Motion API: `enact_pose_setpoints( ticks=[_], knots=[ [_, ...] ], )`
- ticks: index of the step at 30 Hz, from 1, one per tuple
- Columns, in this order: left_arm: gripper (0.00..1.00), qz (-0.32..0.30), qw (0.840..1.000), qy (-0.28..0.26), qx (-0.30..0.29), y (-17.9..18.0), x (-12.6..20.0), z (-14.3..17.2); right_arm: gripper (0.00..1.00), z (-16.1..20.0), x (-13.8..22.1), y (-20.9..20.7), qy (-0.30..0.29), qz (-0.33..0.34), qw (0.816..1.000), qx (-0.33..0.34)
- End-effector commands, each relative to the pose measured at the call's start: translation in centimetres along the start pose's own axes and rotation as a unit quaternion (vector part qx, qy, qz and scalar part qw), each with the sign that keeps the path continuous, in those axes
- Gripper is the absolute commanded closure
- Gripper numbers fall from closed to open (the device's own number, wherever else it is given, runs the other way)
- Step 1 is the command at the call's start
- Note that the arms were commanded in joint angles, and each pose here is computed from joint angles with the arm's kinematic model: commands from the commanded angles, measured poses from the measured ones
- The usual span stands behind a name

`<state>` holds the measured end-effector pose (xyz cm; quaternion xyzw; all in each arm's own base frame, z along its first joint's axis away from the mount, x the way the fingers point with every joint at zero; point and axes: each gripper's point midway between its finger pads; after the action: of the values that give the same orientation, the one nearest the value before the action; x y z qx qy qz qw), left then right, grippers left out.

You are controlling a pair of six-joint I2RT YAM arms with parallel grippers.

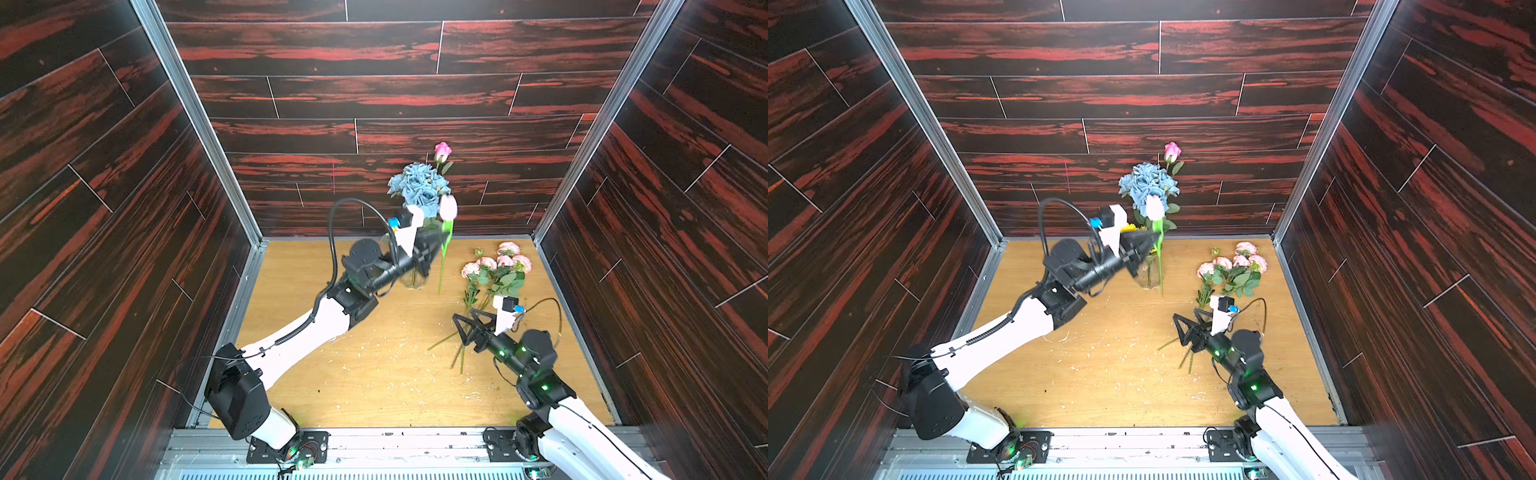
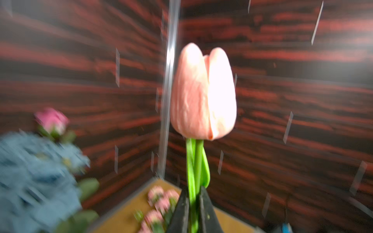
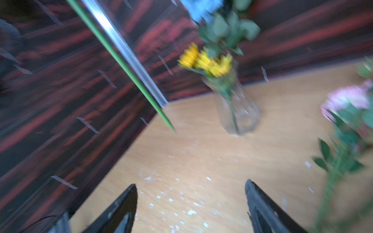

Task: Pick out pink flowers from the vase
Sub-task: Pick up the flower from the vase.

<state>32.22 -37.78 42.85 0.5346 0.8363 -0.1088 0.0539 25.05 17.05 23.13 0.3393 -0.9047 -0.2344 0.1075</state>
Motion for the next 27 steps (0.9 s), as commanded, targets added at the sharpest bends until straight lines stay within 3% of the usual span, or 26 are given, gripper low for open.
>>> enact_pose_setpoints(
  ticks=[1, 9, 18, 21, 27],
  knots=[
    [0.87, 0.081, 0.995, 0.043, 0.04, -2.9, 1.0, 2.5, 0.15, -0.5, 0.4, 2.2, -0.007, -0.056, 0.998, 0.021],
    [0.89, 0.151, 0.977, 0.079, 0.125, -4.6, 0.8, 6.5, 0.15, -0.4, 0.2, 1.9, -0.005, -0.05, 0.999, 0.016],
    [0.93, 0.168, 0.965, 0.084, 0.182, -4.6, -0.6, 8.7, 0.18, 0.5, -0.7, 2.6, 0.019, -0.085, 0.996, -0.007],
    [0.93, 0.17, 0.963, 0.084, 0.191, -4.5, -0.8, 9.1, 0.26, 0.7, -0.9, 2.3, 0.023, -0.081, 0.996, -0.011],
    [0.92, 0.166, 0.963, 0.083, 0.195, -4.2, -1.0, 9.6, 0.52, 1.4, -1.3, 2.7, 0.046, -0.102, 0.993, -0.022]
  ],
)
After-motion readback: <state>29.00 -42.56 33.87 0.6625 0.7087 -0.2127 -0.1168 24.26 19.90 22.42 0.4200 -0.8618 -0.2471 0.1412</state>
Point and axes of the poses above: each gripper's point midway between its finger pads, its own x axis back along the fingers, its own y axis along the line the jaws close on, z = x × y, and after that the axes turned 1 degree about -x, right-handed
